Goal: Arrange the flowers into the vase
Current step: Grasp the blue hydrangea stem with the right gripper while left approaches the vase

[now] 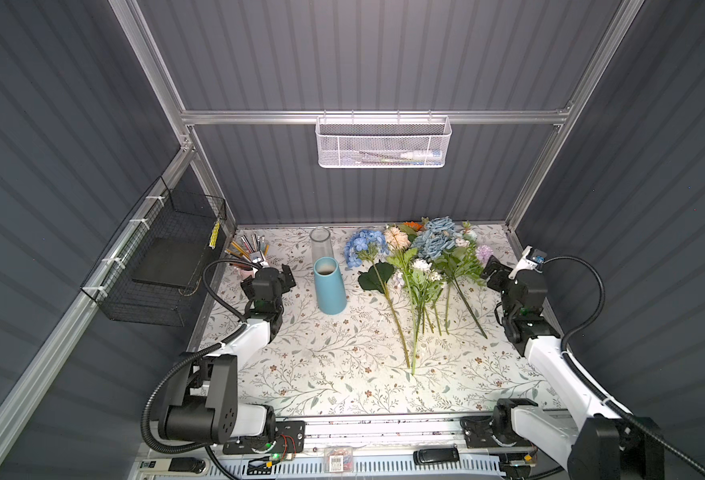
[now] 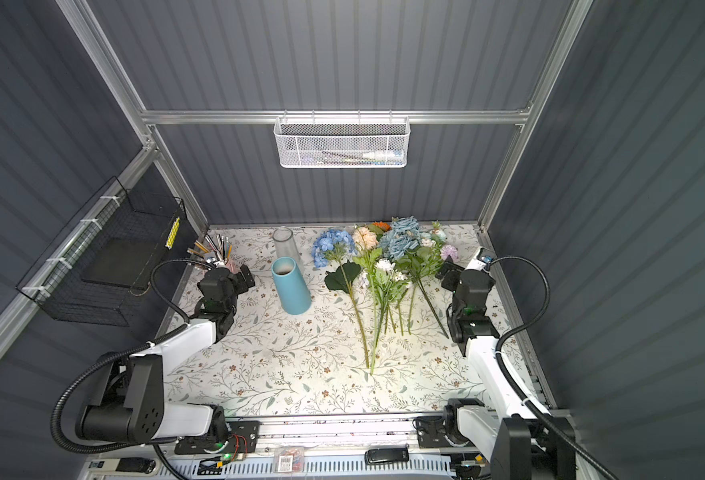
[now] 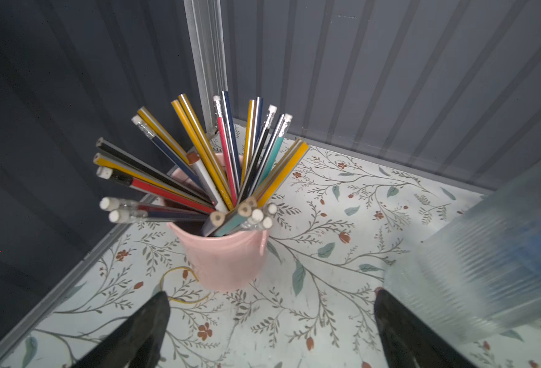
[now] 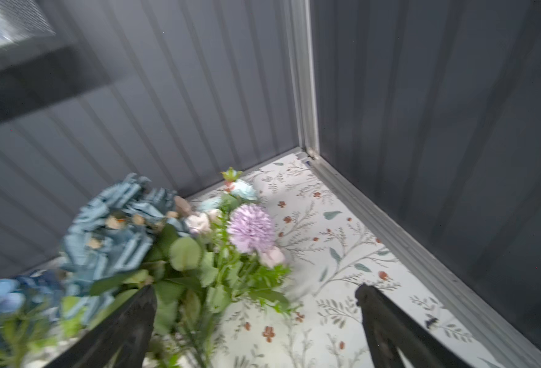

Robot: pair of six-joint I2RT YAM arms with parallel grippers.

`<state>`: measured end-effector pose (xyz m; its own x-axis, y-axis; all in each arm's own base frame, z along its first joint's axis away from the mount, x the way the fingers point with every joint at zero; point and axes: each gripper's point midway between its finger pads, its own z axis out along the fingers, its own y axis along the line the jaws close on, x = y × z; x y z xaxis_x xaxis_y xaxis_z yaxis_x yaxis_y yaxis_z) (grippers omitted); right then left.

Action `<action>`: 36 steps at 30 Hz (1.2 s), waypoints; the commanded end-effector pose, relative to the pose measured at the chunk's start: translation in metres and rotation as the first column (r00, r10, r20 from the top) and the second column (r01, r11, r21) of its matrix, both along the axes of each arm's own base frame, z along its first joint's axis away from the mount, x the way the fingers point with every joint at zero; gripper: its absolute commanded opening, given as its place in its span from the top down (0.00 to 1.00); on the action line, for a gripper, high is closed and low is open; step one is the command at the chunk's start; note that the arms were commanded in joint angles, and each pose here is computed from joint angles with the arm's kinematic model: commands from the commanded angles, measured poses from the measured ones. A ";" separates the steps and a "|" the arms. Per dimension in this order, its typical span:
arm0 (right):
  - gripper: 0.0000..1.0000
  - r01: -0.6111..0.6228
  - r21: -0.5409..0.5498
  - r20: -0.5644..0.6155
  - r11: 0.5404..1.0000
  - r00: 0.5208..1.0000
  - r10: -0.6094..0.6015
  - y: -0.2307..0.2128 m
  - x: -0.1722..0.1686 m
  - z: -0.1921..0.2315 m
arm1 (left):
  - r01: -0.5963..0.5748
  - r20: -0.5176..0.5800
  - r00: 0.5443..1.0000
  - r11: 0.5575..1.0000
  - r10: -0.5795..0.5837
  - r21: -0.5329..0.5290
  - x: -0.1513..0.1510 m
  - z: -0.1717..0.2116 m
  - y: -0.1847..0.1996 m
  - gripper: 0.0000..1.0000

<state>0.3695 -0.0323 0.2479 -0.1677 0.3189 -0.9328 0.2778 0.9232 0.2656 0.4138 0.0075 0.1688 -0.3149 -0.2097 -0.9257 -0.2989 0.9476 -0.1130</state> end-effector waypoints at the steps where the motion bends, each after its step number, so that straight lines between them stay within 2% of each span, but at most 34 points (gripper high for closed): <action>1: 0.01 -0.171 0.168 -0.282 0.971 0.935 0.213 0.055 -0.026 -0.051 | -0.003 -0.161 0.987 0.990 -0.021 -0.143 -0.025 -0.030 -0.012 0.00; 4: 0.04 -0.319 0.167 -0.333 0.933 0.872 0.358 0.105 -0.036 -0.045 | -0.006 -0.190 0.981 0.979 -0.034 -0.204 -0.039 -0.040 -0.016 0.00; 6: 0.08 -0.420 0.186 -0.357 0.888 0.813 0.460 0.140 -0.043 -0.040 | 0.009 -0.200 0.978 0.968 -0.061 -0.252 -0.045 -0.045 -0.023 0.00; 8: 0.15 -0.514 0.229 -0.352 0.827 0.748 0.562 0.177 -0.050 -0.030 | -0.012 -0.228 0.972 0.956 -0.058 -0.293 -0.052 -0.053 -0.025 0.00; 10: 0.22 -0.577 0.280 -0.402 0.767 0.655 0.639 0.213 -0.058 -0.041 | -0.017 -0.240 0.969 0.949 -0.062 -0.316 -0.056 -0.057 -0.027 0.00; 14: 0.29 -0.670 0.309 -0.477 0.675 0.505 0.719 0.272 -0.073 -0.055 | 0.013 -0.237 0.966 0.935 -0.104 -0.356 -0.061 -0.060 -0.035 0.00; 18: 0.31 -0.693 0.335 -0.565 0.638 0.394 0.725 0.302 -0.081 -0.088 | 0.069 -0.230 0.958 0.919 -0.169 -0.388 -0.060 -0.064 -0.047 0.00; 21: 0.35 -0.685 0.330 -0.619 0.649 0.362 0.697 0.310 -0.079 -0.110 | 0.100 -0.240 0.947 0.908 -0.212 -0.407 -0.058 -0.070 -0.055 0.00; 25: 0.38 -0.657 0.300 -0.695 0.692 0.347 0.630 0.309 -0.070 -0.142 | 0.135 -0.236 0.937 0.888 -0.259 -0.439 -0.054 -0.075 -0.065 0.00; 32: 0.42 -0.640 0.168 -0.773 0.750 0.386 0.502 0.301 -0.042 -0.178 | 0.181 -0.227 0.921 0.865 -0.315 -0.468 -0.049 -0.077 -0.076 0.00; 36: 0.45 -0.639 0.086 -0.802 0.764 0.411 0.434 0.295 -0.029 -0.192 | 0.193 -0.213 0.922 0.862 -0.323 -0.468 -0.047 -0.072 -0.078 0.00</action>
<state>0.3299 0.2721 0.0580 -0.8942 -0.2452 -0.3746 -0.3050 0.9462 0.1085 0.3612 -0.0629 0.0853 -0.6477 -0.4472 -0.6168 -0.1720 0.8745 -0.4535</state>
